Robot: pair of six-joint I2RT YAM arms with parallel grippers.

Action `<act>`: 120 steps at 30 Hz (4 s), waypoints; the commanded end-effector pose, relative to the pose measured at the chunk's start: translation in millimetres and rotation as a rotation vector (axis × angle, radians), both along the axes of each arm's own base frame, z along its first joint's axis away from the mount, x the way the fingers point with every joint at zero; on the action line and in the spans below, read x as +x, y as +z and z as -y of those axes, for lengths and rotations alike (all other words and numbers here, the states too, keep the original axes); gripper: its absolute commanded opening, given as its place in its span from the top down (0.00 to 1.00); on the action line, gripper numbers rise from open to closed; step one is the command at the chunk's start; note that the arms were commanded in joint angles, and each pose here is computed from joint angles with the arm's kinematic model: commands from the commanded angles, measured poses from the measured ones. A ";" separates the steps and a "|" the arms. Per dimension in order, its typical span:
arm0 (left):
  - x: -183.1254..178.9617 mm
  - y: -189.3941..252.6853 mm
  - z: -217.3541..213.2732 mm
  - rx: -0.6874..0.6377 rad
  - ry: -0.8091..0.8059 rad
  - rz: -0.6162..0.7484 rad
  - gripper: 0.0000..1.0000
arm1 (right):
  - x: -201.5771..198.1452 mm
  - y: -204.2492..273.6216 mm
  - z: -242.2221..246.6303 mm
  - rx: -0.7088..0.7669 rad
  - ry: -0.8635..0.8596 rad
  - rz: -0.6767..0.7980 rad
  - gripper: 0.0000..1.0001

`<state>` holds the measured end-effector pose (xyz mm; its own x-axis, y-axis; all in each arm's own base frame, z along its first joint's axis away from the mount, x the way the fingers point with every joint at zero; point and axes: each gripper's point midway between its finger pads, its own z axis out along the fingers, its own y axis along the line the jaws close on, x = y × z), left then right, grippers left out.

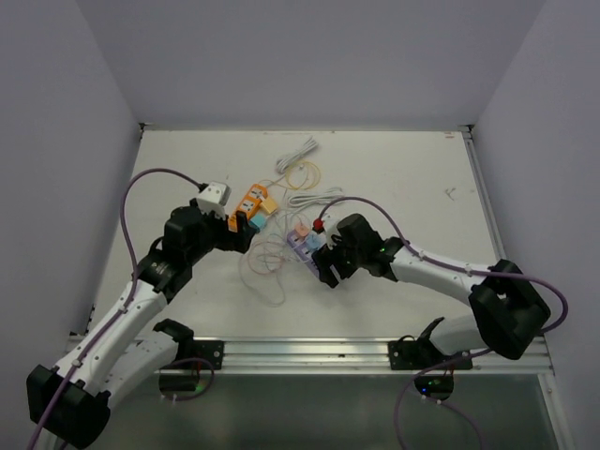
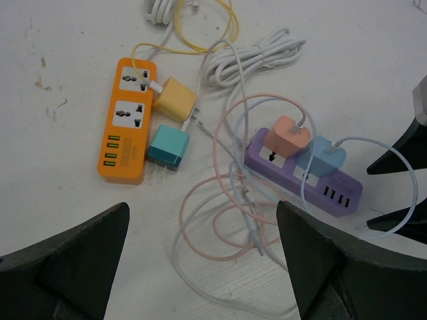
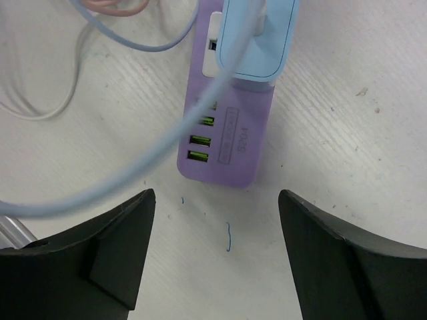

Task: Pull the plug off the socket

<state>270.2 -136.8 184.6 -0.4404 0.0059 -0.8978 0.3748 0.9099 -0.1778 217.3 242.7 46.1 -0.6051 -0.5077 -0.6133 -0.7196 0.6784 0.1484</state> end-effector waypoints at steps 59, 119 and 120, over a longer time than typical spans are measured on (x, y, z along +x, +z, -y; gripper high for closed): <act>27.4 -15.2 109.4 -0.050 -0.052 0.024 0.10 | 19.4 -6.0 -17.8 0.023 -0.050 0.094 0.23; 34.4 -49.3 113.7 -0.110 -0.050 0.034 0.33 | 0.8 -16.0 -11.8 -0.028 0.095 -0.004 0.98; 37.1 -46.5 114.7 -0.112 -0.049 0.047 0.33 | 0.4 -15.8 -12.5 -0.026 0.096 -0.005 0.98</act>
<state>288.2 -250.6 112.7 -0.4776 0.0297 -0.8781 0.4848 0.8424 -0.2352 216.5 248.5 26.1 -0.5559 -0.6048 -0.5702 -0.7832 0.6109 0.1156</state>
